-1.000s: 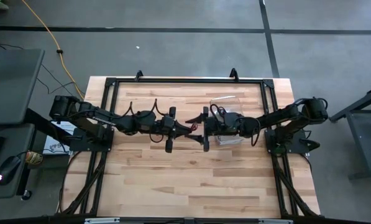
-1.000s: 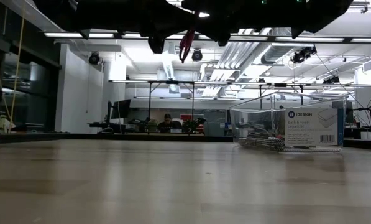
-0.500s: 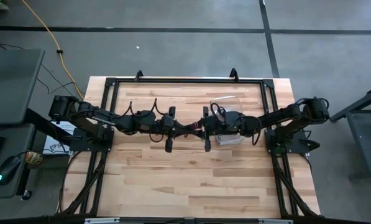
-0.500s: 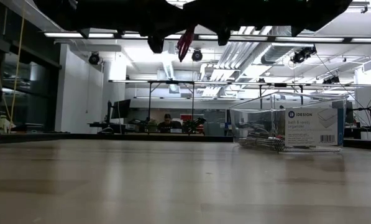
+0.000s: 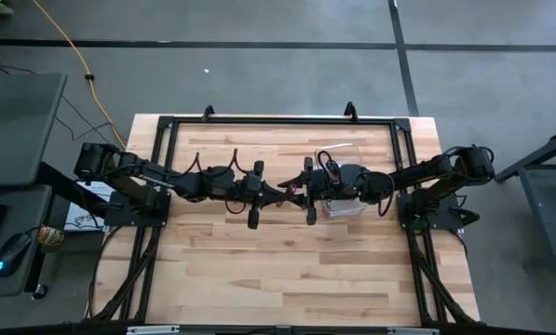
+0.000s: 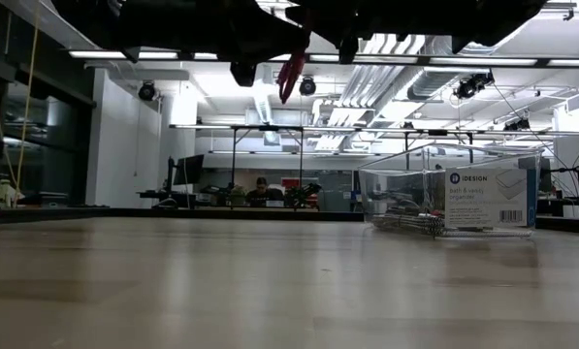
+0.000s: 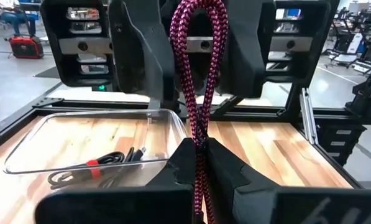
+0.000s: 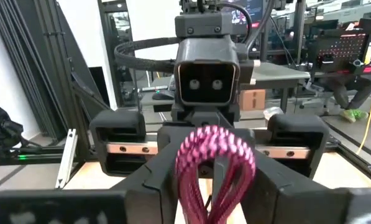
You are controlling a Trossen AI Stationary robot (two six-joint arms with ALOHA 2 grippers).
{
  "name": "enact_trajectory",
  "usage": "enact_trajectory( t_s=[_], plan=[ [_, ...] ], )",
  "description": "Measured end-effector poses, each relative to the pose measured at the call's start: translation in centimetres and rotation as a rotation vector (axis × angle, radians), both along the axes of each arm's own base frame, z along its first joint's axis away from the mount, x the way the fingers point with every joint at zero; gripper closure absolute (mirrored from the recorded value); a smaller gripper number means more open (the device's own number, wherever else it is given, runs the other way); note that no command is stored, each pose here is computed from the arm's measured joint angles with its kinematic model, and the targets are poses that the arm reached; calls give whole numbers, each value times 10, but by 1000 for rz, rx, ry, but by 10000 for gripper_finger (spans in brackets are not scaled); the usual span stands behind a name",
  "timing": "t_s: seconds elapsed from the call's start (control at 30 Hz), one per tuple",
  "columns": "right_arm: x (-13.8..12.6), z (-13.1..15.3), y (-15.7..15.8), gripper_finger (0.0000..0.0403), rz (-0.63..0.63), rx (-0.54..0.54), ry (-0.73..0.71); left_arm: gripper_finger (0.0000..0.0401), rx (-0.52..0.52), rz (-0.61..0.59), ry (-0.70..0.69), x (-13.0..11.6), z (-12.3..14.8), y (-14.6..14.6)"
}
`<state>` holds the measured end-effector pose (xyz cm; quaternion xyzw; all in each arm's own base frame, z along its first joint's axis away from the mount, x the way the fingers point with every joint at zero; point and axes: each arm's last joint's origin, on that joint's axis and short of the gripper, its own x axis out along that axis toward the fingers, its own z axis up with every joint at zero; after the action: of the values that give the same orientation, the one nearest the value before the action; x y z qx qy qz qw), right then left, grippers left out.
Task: Pick and place USB-C Cables
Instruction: Put the pink cable charger into the transparent bin
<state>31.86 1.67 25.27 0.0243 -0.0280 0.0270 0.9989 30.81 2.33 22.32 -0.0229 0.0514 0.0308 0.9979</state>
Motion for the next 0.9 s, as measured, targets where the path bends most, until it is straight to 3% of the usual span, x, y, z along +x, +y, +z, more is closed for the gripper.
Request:
enact_trajectory(
  t_s=[0.13, 0.33, 0.53, 0.9],
  plan=[
    [0, 0, 0, 308, 0, -1, 4, 401, 0, 3, -4, 0, 0, 0],
    [0, 0, -1, 393, -2, -3, 4, 401, 1, 5, -10, 0, 1, 0],
    [0, 0, -2, 394, -6, -2, 4, 378, 8, 6, -12, 0, 1, 0],
    [0, -2, -2, 399, -7, -15, 27, 252, 9, 10, 7, -4, 5, 0]
  ],
)
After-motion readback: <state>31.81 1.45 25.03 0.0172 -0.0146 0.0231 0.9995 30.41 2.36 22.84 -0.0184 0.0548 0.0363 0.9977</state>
